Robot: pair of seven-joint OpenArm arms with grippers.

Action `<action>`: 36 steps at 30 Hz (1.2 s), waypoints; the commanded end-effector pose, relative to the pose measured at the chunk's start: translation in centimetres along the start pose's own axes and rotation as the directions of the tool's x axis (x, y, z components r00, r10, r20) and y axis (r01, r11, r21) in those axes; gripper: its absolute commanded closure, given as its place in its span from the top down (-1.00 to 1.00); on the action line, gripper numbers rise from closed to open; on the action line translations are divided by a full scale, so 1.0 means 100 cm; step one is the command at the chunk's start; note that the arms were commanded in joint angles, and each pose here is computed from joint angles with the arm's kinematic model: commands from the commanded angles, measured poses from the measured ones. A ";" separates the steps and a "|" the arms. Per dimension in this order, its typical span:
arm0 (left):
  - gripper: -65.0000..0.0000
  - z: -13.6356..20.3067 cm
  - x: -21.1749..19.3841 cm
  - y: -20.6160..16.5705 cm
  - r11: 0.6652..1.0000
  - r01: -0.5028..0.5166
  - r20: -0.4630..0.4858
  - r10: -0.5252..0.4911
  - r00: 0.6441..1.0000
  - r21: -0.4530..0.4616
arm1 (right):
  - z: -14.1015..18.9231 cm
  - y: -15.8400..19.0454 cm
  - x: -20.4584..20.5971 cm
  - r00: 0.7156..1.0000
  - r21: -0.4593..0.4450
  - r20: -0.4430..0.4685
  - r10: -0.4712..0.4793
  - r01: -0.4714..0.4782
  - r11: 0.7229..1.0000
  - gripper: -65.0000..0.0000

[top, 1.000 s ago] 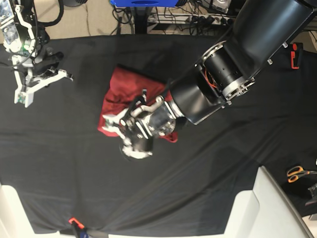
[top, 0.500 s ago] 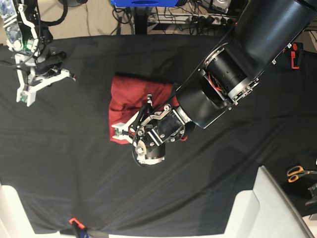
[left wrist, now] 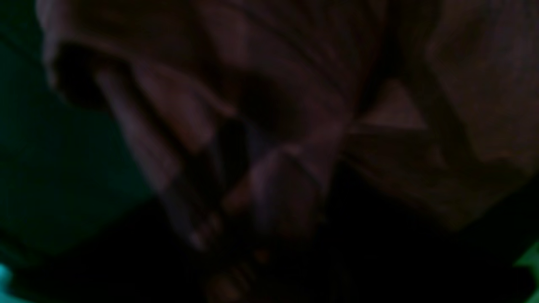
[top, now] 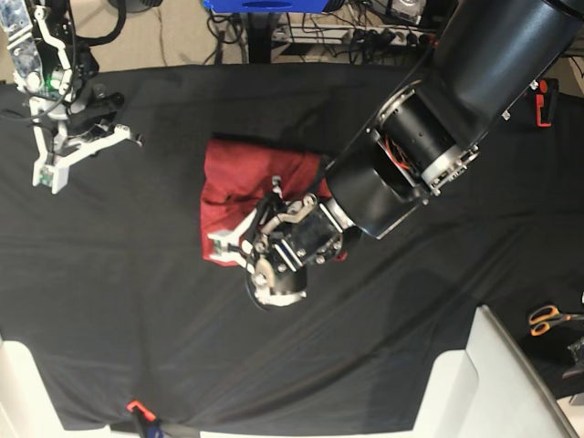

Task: Fold the T-shirt properly
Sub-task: 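Drag the shirt toward the table center with the left gripper and release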

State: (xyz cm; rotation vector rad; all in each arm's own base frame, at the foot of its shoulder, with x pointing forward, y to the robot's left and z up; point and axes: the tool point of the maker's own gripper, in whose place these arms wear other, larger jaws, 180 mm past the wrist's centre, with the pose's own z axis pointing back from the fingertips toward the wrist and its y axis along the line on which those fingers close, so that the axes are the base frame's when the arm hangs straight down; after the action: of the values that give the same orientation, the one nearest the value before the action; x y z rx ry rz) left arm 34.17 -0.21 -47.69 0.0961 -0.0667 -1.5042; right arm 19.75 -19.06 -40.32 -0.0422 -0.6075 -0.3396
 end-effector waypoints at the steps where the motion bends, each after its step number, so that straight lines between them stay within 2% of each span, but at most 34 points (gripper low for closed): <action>1: 0.04 0.007 -0.009 0.015 0.999 0.003 -0.036 -0.002 0.999 0.035 | 0.003 -0.001 0.012 0.999 -0.001 0.046 0.013 -0.013 1.000 -0.98; 3: 0.38 0.012 -0.009 0.024 0.999 0.001 -0.034 0.001 0.999 0.052 | 0.003 -0.001 0.012 0.999 -0.001 0.046 0.013 -0.013 1.000 -0.98; 4: 0.48 0.014 -0.009 0.027 0.998 0.002 -0.035 0.000 0.999 0.059 | 0.003 -0.001 0.012 0.999 -0.001 0.046 0.013 -0.013 1.000 -0.98; 7: 0.63 0.023 -0.008 0.040 0.996 0.002 -0.033 0.001 0.999 0.085 | 0.003 -0.001 0.012 0.999 -0.001 0.046 0.013 -0.013 1.000 -0.98; 19: 0.64 0.067 -0.005 0.096 0.979 -0.006 -0.023 0.011 1.000 0.202 | 0.003 -0.001 0.012 0.999 -0.001 0.046 0.013 -0.013 1.000 -0.98; 28: 0.62 0.057 -0.006 0.084 0.984 0.002 -0.030 0.004 1.000 0.178 | 0.003 0.000 0.015 0.999 0.001 0.053 0.011 -0.011 1.000 -0.98; 32: 0.62 0.052 -0.012 0.076 0.987 0.008 -0.076 0.005 0.997 0.163 | 0.002 0.002 0.019 0.998 0.003 0.060 0.010 -0.010 1.000 -0.98; 36: 0.62 0.060 0.001 0.071 0.980 0.042 -0.059 -0.031 0.998 0.192 | 0.002 0.002 0.021 0.998 0.005 0.065 0.009 -0.010 1.000 -0.98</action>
State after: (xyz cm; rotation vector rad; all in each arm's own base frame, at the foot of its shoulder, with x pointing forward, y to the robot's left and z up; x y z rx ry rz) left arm 38.91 1.19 -43.00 0.2706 -0.1103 -1.5188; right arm 20.54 -19.02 -39.93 -0.0382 -0.6270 -0.3413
